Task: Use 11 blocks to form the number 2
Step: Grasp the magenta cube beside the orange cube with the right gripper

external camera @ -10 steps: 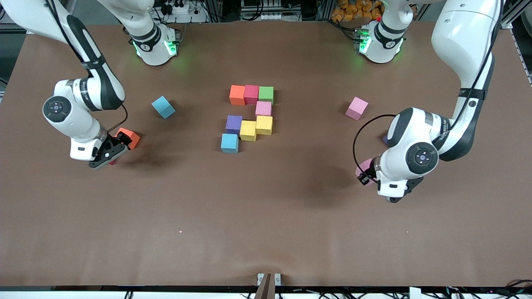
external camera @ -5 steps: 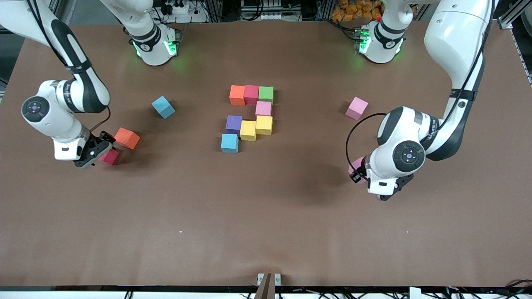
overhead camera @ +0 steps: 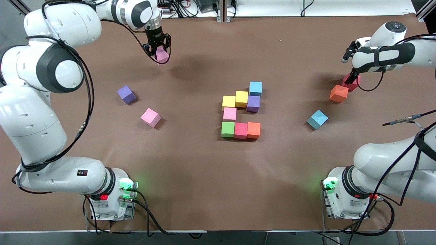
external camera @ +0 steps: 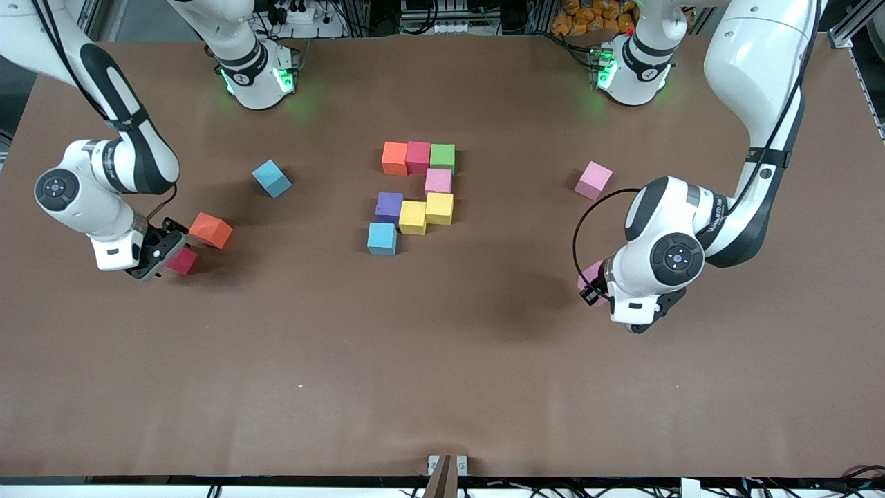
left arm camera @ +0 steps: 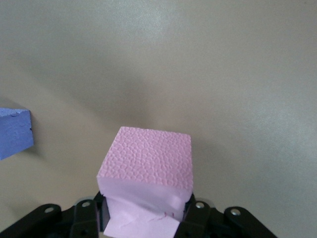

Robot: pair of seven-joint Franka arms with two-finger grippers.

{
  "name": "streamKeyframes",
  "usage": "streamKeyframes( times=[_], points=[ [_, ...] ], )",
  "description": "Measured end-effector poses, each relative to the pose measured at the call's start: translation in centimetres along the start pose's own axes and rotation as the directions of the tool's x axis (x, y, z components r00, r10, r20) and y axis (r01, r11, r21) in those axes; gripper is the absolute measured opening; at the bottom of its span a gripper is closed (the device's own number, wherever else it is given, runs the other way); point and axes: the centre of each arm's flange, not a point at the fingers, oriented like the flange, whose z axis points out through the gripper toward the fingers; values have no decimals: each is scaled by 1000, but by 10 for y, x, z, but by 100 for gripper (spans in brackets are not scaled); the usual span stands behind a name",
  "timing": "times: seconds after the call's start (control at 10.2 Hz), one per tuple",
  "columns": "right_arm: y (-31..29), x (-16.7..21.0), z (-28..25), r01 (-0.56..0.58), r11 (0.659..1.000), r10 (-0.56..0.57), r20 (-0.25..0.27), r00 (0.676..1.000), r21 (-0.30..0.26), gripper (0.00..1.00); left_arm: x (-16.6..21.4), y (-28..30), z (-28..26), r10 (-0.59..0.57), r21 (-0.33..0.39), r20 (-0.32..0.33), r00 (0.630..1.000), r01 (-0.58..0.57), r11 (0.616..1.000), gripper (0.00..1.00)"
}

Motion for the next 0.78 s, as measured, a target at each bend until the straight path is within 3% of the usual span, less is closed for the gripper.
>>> streamKeyframes(
  times=[0.68,0.78],
  points=[
    [7,-17,16,102,994,-102,-3,995,25,99,-17,11,3,-17,5,1,1000,17,1000,56],
    [7,-17,17,110,994,-109,-4,994,26,92,-19,12,4,-15,6,2,1000,15,1000,56]
  ],
)
